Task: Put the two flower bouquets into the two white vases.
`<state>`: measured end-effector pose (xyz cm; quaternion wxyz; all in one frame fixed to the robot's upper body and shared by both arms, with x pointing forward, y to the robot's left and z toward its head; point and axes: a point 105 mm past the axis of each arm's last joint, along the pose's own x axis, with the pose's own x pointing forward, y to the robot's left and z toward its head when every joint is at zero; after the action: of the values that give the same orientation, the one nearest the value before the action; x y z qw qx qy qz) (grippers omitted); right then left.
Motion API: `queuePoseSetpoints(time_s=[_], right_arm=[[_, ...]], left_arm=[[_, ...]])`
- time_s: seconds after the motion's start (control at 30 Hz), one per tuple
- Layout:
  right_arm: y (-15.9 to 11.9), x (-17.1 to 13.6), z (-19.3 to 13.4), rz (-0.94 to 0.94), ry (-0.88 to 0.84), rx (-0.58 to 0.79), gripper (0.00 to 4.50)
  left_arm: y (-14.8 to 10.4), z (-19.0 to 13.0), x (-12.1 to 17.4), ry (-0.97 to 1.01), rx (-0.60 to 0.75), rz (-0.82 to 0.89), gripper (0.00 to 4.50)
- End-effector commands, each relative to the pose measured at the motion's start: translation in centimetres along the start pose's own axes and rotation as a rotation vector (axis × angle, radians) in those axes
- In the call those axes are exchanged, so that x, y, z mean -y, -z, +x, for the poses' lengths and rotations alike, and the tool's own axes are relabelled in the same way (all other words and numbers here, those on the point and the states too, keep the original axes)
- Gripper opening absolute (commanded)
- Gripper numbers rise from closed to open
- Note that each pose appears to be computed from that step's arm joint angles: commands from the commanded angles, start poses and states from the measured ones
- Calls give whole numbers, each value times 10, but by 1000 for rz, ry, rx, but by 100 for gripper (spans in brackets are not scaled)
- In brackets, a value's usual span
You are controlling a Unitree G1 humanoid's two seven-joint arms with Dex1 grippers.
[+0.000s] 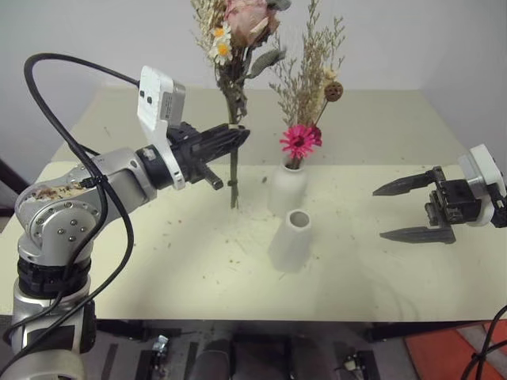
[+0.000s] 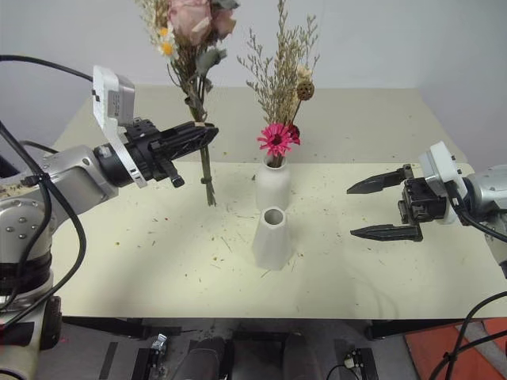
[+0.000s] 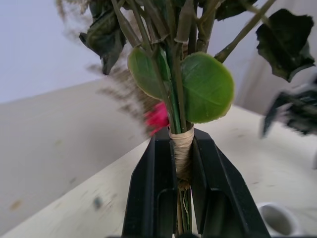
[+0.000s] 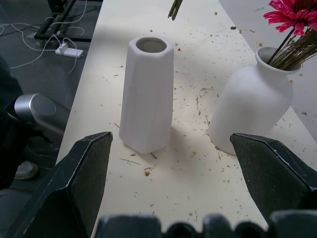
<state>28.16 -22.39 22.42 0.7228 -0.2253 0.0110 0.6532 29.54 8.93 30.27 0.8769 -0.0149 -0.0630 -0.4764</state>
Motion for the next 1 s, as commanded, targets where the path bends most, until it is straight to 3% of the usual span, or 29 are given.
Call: queuePoseSetpoints(time_s=[0.03,0.23,0.53,1.0], right_arm=[[-10,-4,-3,-60,-49,15,450],[-10,-3,-2,-66,-44,22,450],[-13,-4,-11,-73,-9,35,450],[-10,-6,-15,-72,20,28,450]], left_arm=[[-23,7,22,156,117,4,13],[-33,25,47,325,166,13,13],[-33,47,60,409,181,19,13],[1,57,66,438,101,-6,13]])
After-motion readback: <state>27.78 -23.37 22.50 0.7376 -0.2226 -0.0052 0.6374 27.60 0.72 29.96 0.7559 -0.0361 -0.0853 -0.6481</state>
